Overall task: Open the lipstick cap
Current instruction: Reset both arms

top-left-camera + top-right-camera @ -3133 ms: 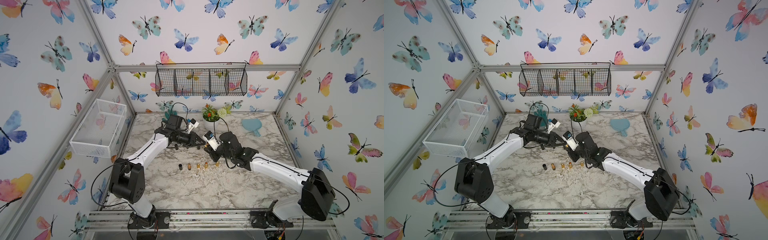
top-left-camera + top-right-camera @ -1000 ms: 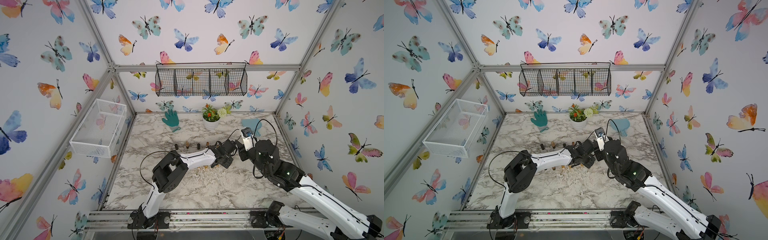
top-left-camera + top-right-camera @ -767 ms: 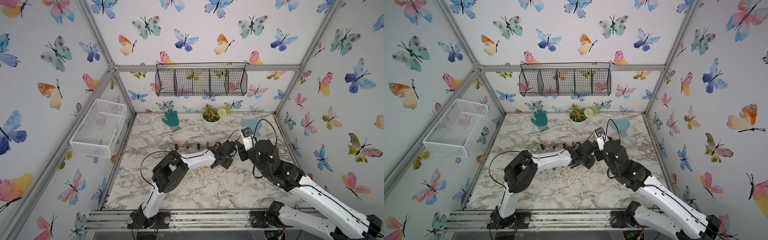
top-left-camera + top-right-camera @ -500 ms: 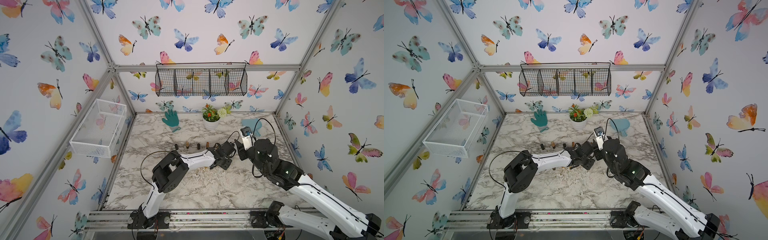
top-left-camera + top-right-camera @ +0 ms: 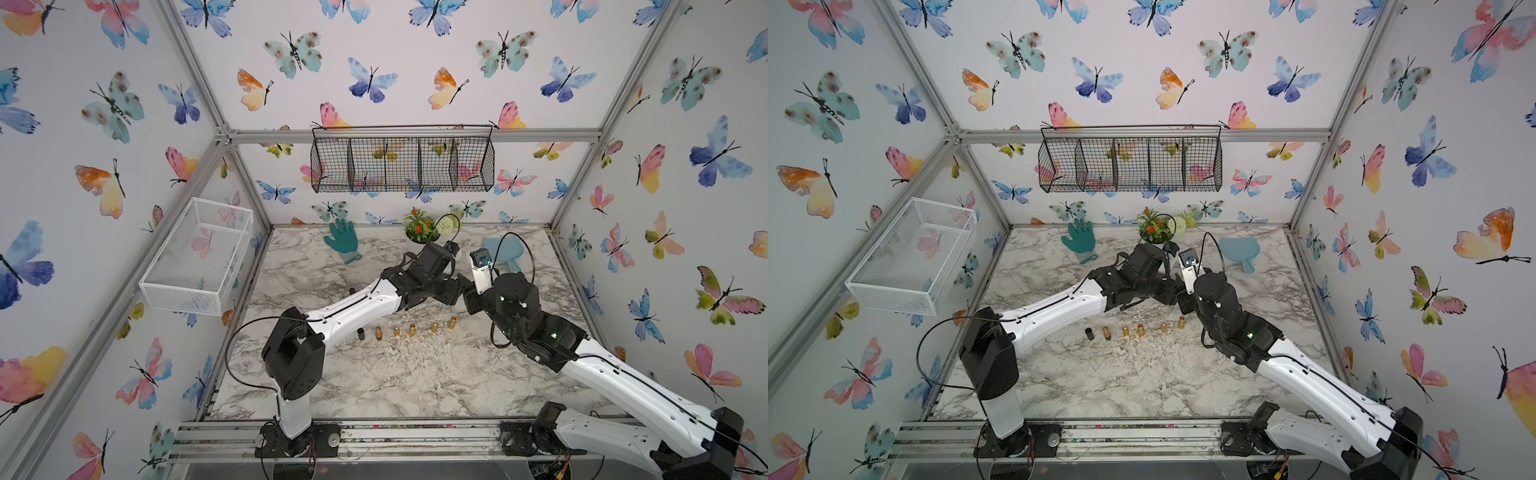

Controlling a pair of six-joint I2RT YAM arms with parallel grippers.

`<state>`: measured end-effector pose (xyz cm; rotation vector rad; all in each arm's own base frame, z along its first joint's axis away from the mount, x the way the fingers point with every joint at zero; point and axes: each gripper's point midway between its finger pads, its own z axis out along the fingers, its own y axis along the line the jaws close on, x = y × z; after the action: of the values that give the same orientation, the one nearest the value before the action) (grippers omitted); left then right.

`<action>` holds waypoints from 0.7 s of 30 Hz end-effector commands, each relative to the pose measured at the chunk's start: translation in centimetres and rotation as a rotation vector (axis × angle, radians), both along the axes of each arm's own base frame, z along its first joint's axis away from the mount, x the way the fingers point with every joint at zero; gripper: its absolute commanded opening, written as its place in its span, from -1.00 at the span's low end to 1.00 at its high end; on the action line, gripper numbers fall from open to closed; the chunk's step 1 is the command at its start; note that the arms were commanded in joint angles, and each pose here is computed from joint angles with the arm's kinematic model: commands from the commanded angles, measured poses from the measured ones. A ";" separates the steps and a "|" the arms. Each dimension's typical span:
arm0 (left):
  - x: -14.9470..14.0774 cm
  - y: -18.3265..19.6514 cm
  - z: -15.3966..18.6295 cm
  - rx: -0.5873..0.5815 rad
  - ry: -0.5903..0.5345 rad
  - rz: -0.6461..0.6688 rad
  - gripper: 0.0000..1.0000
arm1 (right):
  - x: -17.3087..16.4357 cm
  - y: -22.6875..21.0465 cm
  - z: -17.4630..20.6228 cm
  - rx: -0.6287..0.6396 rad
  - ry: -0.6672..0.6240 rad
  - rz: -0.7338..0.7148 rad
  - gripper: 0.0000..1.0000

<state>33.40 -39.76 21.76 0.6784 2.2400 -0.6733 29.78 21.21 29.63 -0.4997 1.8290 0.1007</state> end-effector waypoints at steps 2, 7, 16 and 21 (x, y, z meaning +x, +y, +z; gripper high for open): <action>2.1 5.1 1.2 -0.061 0.044 0.114 0.54 | 2.0 1.5 0.5 0.029 -0.036 -0.014 0.31; 4.7 11.4 2.2 -0.087 0.023 0.237 0.79 | 4.6 1.9 -0.4 0.060 -0.038 -0.034 0.95; 7.9 24.8 0.8 0.026 -0.091 0.574 0.97 | 10.5 -5.8 -3.4 0.144 -0.076 -0.203 0.95; 8.3 31.4 -1.4 0.053 -0.205 0.632 0.97 | 10.8 -13.8 -6.1 0.188 -0.133 -0.385 0.96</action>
<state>41.17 -11.45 20.13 0.0144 2.2176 -0.3036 40.73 8.88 22.33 -0.0916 1.8382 -0.0530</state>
